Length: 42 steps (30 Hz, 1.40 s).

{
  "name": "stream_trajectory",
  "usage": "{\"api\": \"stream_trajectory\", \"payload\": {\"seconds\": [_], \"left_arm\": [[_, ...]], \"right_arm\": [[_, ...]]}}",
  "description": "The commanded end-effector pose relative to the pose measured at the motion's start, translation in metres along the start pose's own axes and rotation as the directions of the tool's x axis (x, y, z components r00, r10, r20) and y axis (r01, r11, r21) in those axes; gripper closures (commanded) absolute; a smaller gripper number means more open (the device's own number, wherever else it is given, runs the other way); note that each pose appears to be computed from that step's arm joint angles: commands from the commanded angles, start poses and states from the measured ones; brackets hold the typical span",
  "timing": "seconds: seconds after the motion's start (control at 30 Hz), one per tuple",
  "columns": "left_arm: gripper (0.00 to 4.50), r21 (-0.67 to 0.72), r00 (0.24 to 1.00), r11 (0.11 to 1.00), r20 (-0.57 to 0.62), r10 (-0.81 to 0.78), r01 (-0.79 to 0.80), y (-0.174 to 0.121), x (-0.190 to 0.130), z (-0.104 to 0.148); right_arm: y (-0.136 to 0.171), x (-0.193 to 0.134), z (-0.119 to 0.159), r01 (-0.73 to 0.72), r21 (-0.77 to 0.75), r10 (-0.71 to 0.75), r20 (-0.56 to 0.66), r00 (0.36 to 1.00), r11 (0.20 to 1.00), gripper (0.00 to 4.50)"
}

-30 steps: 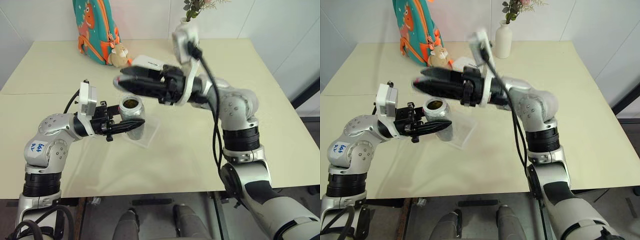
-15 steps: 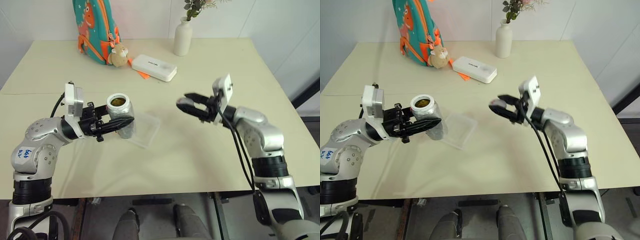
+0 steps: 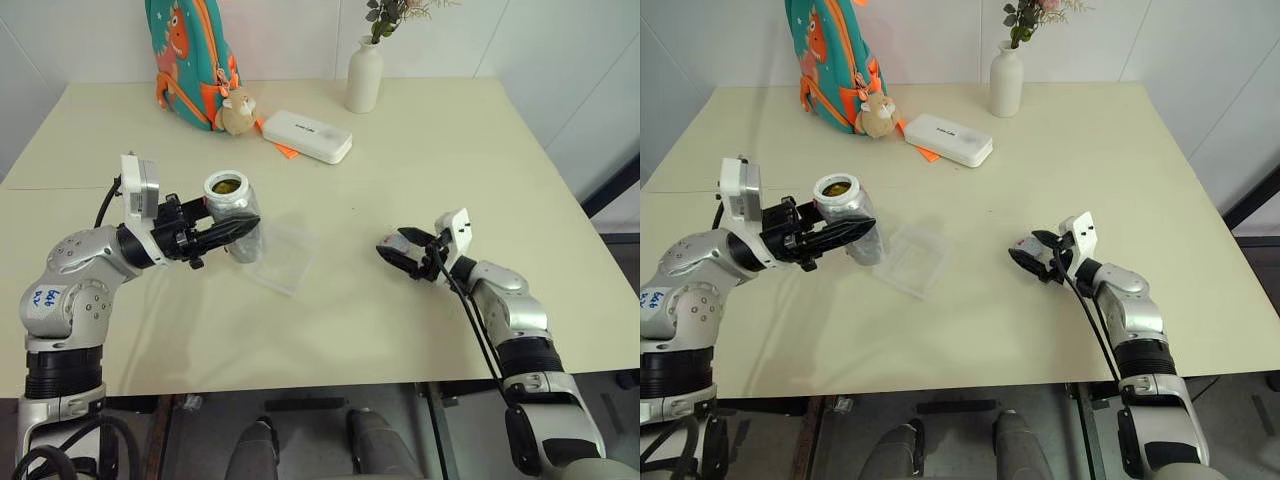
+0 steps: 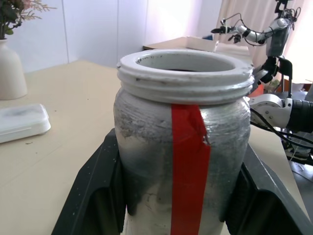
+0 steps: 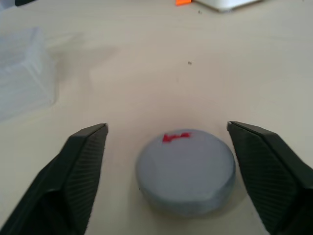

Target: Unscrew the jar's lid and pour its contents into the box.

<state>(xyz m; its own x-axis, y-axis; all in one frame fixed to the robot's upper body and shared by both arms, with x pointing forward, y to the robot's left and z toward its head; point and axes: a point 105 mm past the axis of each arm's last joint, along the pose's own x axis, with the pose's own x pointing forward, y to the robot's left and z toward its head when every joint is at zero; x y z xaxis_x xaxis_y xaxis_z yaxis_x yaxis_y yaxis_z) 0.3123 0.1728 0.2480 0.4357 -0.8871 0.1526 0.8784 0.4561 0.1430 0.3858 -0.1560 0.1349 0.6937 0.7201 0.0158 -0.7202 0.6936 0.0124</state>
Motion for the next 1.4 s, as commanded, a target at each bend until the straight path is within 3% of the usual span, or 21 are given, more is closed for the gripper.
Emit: {"api": "stream_trajectory", "payload": {"seconds": [0.03, 0.2, 0.3, 0.7, 0.97, 1.13, 1.23, 1.3, 1.33, 1.4], "left_arm": [[2.47, 0.06, 0.998, 0.996, -0.028, 0.061, -0.059, 0.012, -0.001, 0.01], [2.47, 0.122, 0.988, 0.985, -0.074, 0.133, -0.123, 0.03, 0.001, 0.017], [2.47, 0.213, 0.969, 0.96, -0.124, 0.212, -0.183, 0.042, 0.002, 0.013], [2.47, 0.364, 0.963, 0.924, -0.19, 0.194, -0.114, 0.04, 0.022, -0.011], [2.47, 0.53, 0.935, 0.836, -0.205, 0.289, -0.142, 0.053, 0.026, -0.012], [2.47, 0.767, 0.903, 0.636, -0.209, 0.375, -0.087, 0.057, 0.032, -0.009], [2.47, 0.906, 0.891, 0.423, -0.175, 0.42, -0.022, 0.059, 0.036, -0.004], [2.47, 0.976, 0.896, 0.196, -0.167, 0.412, 0.092, 0.055, 0.042, -0.002], [2.47, 0.984, 0.904, 0.116, -0.171, 0.393, 0.136, 0.051, 0.045, -0.004], [2.47, 0.963, 0.912, -0.139, -0.163, 0.378, 0.23, 0.048, 0.048, -0.002]], "right_arm": [[0.007, -0.006, 0.046, -0.05, -0.1, 0.061, 0.107, 0.992, 0.994, 0.02], [0.053, -0.01, 0.092, -0.237, -0.219, 0.262, 0.096, 0.96, 0.947, 0.02], [0.082, -0.016, 0.106, -0.338, -0.295, 0.366, 0.043, 0.93, 0.894, 0.02], [0.113, -0.039, 0.099, -0.436, -0.332, 0.434, -0.084, 0.897, 0.837, 0.02], [0.119, -0.03, 0.098, -0.424, -0.332, 0.431, -0.055, 0.9, 0.843, 0.02], [0.113, -0.026, 0.091, -0.401, -0.314, 0.406, -0.054, 0.913, 0.861, 0.02], [0.11, -0.024, 0.088, -0.387, -0.305, 0.391, -0.052, 0.919, 0.87, 0.02], [0.109, -0.024, 0.087, -0.38, -0.299, 0.384, -0.049, 0.922, 0.875, 0.02], [0.109, -0.023, 0.087, -0.378, -0.298, 0.382, -0.047, 0.923, 0.877, 0.02], [0.109, -0.022, 0.087, -0.373, -0.292, 0.378, -0.04, 0.925, 0.881, 0.02]]}}
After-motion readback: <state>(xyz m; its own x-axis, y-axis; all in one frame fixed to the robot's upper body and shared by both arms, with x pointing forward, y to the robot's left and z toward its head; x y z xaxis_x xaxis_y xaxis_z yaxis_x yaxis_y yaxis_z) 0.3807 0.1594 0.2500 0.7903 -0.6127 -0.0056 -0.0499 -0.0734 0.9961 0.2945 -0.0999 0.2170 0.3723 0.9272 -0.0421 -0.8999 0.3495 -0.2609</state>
